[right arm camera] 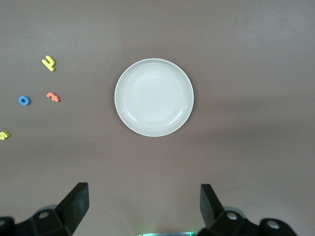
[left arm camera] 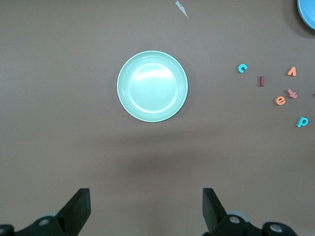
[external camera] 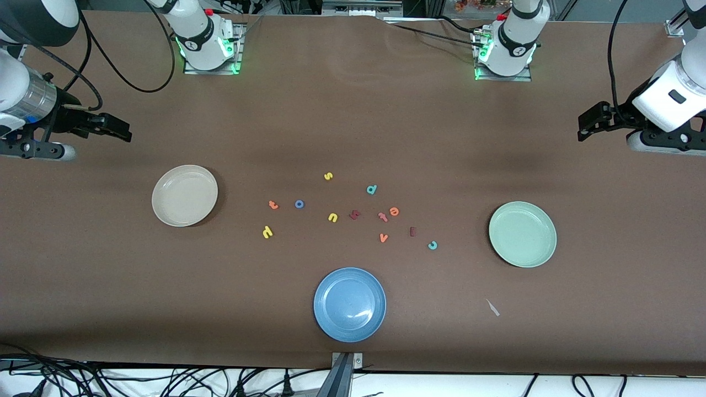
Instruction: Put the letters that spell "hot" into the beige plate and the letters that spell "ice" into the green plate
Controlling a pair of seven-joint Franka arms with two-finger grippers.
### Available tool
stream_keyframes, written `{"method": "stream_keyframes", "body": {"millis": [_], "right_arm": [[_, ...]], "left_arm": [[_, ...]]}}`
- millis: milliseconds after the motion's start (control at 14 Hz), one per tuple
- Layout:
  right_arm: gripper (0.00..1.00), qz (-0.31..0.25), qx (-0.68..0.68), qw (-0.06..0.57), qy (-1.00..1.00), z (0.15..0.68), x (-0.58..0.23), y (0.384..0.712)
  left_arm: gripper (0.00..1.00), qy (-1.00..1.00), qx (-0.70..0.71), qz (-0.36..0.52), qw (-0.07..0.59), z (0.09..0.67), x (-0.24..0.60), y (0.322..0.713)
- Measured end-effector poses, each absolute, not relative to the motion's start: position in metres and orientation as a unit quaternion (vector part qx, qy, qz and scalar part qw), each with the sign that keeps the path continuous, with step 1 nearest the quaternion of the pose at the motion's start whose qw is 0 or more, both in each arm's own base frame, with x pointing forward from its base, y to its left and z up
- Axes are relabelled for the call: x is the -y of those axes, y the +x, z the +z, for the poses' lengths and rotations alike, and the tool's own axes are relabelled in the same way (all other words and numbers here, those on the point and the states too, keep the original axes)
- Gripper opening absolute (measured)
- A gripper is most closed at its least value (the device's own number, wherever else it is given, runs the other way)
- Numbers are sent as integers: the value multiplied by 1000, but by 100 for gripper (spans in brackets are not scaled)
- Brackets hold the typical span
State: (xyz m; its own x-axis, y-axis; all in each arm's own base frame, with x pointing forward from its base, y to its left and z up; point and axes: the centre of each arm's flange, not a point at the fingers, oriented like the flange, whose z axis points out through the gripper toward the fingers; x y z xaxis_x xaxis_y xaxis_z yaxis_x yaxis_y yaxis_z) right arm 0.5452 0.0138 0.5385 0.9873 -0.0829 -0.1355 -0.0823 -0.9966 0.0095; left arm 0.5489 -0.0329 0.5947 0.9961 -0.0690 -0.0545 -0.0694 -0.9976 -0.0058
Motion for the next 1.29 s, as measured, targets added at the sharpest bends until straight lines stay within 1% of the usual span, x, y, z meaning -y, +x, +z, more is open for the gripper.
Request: {"method": "stream_keyframes", "body": {"millis": [571, 786, 1000, 1143, 1286], "right_arm": [[100, -68, 41, 2, 997, 538, -14, 545], [100, -68, 41, 2, 997, 538, -14, 545], [100, -68, 41, 2, 997, 538, -14, 545], [100, -69, 41, 2, 997, 538, -14, 545], [100, -69, 41, 2, 997, 537, -14, 545]], "left_arm": [[100, -998, -45, 37, 4, 593, 44, 546], [100, -996, -74, 44, 5, 591, 76, 541], [100, -991, -123, 51, 7, 586, 129, 533], [100, -986, -153, 72, 6, 563, 162, 533], [100, -980, -181, 79, -2, 523, 196, 548]]}}
